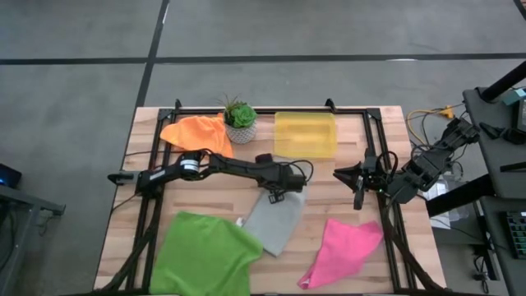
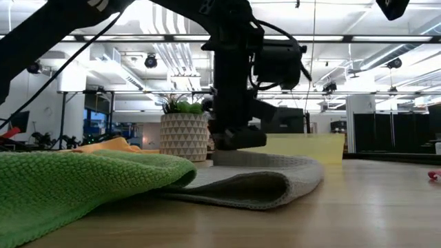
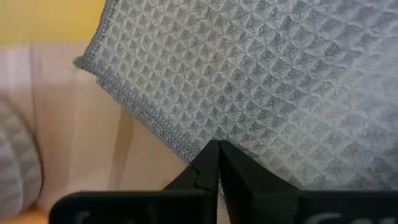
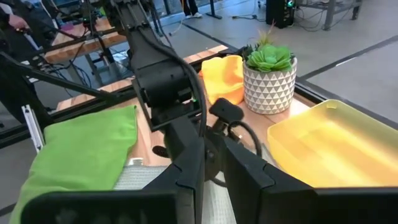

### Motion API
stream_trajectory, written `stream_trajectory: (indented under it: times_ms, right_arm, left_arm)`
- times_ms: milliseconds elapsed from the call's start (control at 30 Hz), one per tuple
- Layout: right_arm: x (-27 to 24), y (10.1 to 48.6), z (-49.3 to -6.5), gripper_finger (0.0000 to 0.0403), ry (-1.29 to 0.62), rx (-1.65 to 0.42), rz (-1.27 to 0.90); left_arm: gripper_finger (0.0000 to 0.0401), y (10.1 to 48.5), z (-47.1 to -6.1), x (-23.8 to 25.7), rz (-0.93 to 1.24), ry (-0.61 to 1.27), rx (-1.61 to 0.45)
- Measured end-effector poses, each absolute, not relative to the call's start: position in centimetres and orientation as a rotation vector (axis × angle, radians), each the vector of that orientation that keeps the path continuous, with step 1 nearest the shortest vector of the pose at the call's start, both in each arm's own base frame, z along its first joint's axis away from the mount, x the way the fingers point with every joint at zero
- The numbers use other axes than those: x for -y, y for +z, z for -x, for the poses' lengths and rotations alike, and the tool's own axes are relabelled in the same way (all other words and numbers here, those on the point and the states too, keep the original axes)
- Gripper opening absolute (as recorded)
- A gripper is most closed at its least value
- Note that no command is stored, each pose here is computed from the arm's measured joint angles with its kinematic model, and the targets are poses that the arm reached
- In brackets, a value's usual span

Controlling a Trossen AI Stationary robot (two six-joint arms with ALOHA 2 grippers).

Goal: Fold microfiber towels
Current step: Fold the gray microfiber cloth

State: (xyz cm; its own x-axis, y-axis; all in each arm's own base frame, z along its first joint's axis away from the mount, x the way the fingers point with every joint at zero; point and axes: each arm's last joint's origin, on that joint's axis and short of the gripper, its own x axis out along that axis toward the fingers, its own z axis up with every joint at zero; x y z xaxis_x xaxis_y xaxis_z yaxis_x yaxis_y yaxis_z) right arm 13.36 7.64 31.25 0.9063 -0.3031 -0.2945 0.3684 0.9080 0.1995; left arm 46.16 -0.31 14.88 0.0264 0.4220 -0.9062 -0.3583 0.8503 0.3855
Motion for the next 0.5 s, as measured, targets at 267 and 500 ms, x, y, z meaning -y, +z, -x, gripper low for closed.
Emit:
stream_trajectory:
  times_ms: [267,500]
  right_arm:
    - [-7.7,31.1,-13.4,0.0052,-0.366,-0.256,-0.259]
    - [-7.9,30.9,-13.7,0.0052,-0.367,-0.266,-0.257]
  left_arm:
    - [0.0,19.3,-44.9,1.2,-0.165,0.796,-1.268]
    - [0.0,21.5,-42.6,3.2,-0.171,0.407,-1.273]
